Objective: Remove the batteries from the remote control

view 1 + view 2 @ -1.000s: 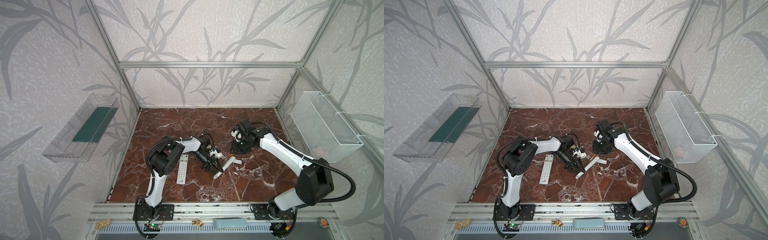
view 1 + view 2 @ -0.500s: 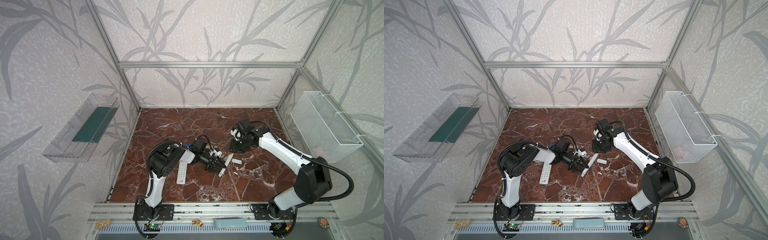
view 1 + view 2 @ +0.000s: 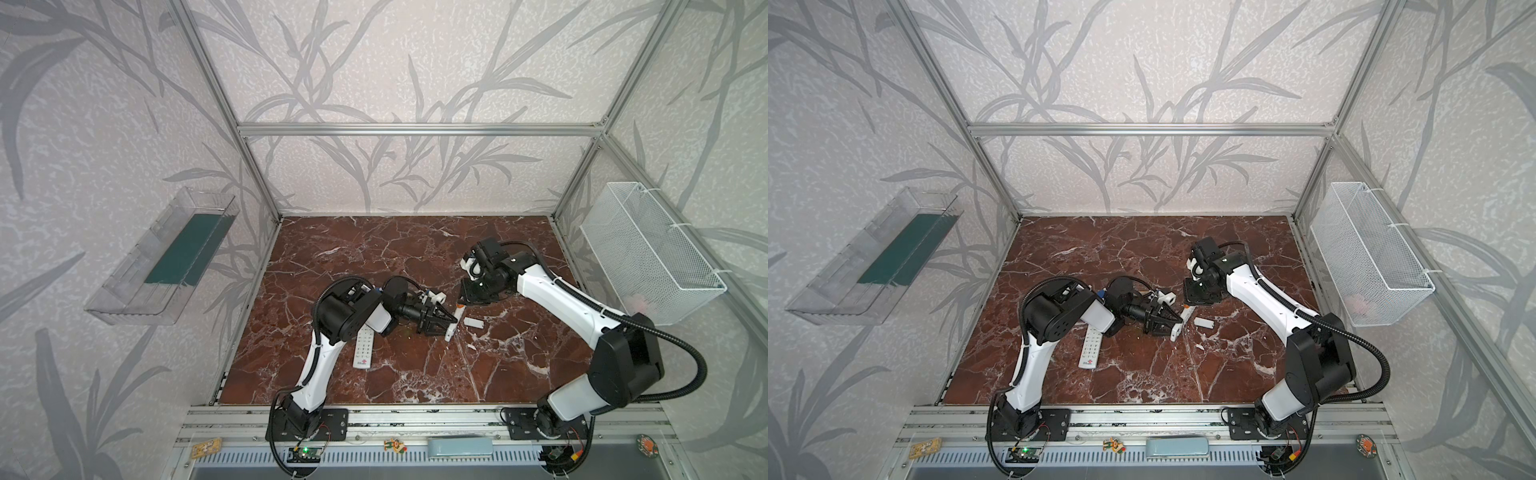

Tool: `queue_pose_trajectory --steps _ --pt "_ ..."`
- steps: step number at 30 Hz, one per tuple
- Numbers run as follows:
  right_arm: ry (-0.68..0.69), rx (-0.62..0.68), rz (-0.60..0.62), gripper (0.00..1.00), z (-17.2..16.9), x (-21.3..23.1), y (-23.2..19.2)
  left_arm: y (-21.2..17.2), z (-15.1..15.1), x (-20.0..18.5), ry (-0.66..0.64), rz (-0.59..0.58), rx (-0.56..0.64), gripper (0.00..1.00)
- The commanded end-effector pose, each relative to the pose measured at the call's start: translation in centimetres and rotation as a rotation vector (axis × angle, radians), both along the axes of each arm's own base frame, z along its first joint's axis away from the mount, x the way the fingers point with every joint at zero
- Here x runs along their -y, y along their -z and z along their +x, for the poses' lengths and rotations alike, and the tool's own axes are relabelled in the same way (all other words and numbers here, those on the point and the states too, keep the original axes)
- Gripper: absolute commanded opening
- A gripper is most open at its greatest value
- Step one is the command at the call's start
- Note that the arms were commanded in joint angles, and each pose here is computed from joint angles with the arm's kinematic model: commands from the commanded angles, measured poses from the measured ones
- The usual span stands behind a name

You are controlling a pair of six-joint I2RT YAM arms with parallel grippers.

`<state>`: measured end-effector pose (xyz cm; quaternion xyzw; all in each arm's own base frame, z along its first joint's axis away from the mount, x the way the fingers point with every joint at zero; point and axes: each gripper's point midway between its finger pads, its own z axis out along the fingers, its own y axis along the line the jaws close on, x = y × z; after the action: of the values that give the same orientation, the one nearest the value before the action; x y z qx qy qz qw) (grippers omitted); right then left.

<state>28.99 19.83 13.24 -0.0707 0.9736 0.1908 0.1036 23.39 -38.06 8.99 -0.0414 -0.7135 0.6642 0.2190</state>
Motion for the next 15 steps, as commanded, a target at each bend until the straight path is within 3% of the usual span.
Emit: queue_pose_trajectory --steps 1,7,10,15 --pt "0.002 0.011 -0.007 0.0 0.1 0.0 -0.6 -1.7 0.5 0.2 0.002 -0.054 0.055 0.06" --pt "0.0 0.034 -0.01 0.0 0.1 0.2 -1.5 -2.7 2.1 0.7 -0.054 -0.043 0.12 0.05" --pt "0.002 0.048 -0.006 0.0 0.2 0.2 -2.0 -2.1 2.5 0.6 -0.065 0.066 0.217 0.05" --pt "0.003 0.075 0.0 0.0 0.4 0.3 -3.0 -2.8 1.4 -1.2 0.033 0.255 0.352 0.05"
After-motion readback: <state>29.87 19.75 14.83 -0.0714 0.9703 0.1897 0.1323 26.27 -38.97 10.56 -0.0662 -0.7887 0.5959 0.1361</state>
